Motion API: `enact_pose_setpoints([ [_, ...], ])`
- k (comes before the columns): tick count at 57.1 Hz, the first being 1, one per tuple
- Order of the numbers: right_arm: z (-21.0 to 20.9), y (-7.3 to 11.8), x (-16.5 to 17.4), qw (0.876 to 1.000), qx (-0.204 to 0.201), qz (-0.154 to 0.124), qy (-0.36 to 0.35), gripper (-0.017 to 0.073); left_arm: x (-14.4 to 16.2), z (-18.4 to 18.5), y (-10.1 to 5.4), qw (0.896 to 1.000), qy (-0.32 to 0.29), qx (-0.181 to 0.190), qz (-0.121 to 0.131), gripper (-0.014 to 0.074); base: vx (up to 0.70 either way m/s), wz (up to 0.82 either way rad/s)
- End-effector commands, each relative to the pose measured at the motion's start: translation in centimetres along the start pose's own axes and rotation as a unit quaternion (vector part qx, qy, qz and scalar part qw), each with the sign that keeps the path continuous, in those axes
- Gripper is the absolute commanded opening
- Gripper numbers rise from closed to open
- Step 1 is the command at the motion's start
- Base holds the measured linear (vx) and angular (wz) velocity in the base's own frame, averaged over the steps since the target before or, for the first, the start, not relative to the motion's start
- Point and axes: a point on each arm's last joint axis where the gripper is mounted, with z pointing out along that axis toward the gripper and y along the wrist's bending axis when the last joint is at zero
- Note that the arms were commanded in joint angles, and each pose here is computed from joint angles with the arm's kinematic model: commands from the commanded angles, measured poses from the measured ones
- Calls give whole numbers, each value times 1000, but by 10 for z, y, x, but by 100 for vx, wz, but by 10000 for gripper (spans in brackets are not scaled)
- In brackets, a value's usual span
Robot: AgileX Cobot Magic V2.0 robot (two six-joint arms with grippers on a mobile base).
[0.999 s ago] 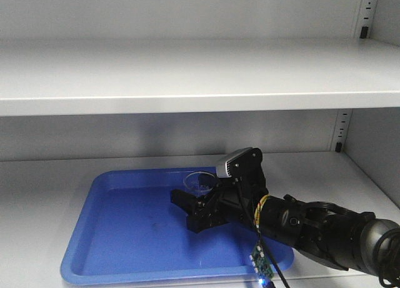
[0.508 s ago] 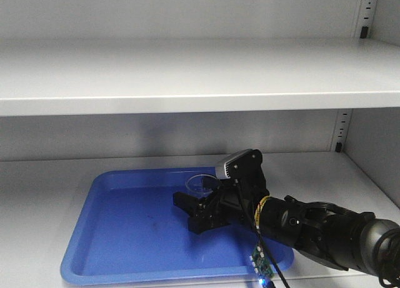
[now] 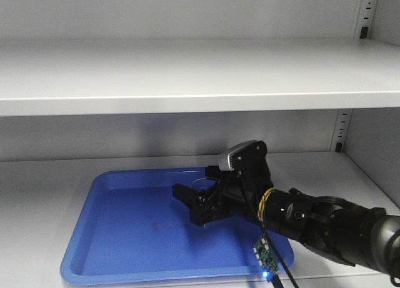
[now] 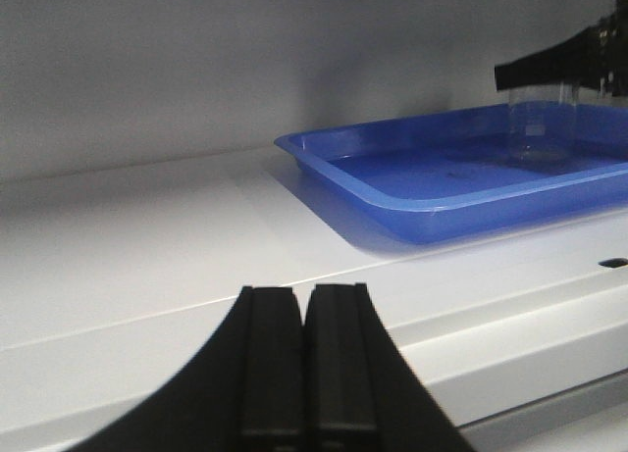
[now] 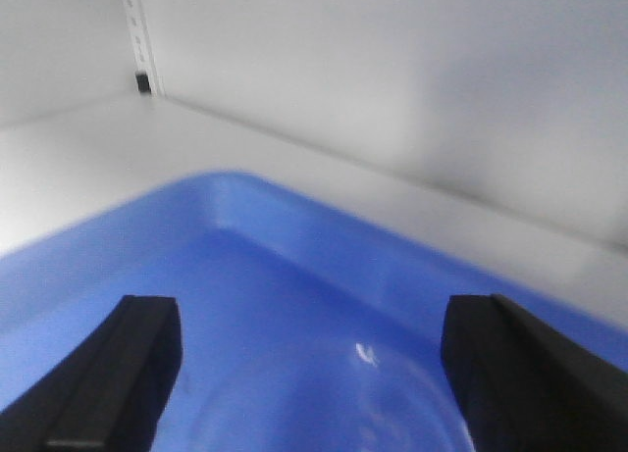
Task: Pick beaker and place in left cabinet
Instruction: 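Open the right gripper to release the beaker onto the tray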
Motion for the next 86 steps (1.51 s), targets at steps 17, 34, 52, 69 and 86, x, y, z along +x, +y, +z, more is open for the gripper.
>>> enact_pose_setpoints([
  [17, -28, 6, -63, 996, 7, -11, -85, 498, -3, -1, 0, 999, -43, -2, -6, 1, 0, 0],
  [34, -58, 5, -71, 996, 84, 27, 16, -14, -3, -1, 0, 999, -43, -2, -6, 1, 0, 0],
  [52, -117, 28, -47, 991, 114, 29, 63, -6, -3, -1, 0, 999, -43, -2, -6, 1, 0, 0],
  [69, -182, 60, -29, 991, 119, 25, 52, -6, -3, -1, 0, 999, -43, -2, -6, 1, 0, 0],
  [86, -228, 83, -12, 992, 123, 14, 23, -6, -3, -1, 0, 999, -43, -2, -6, 1, 0, 0],
])
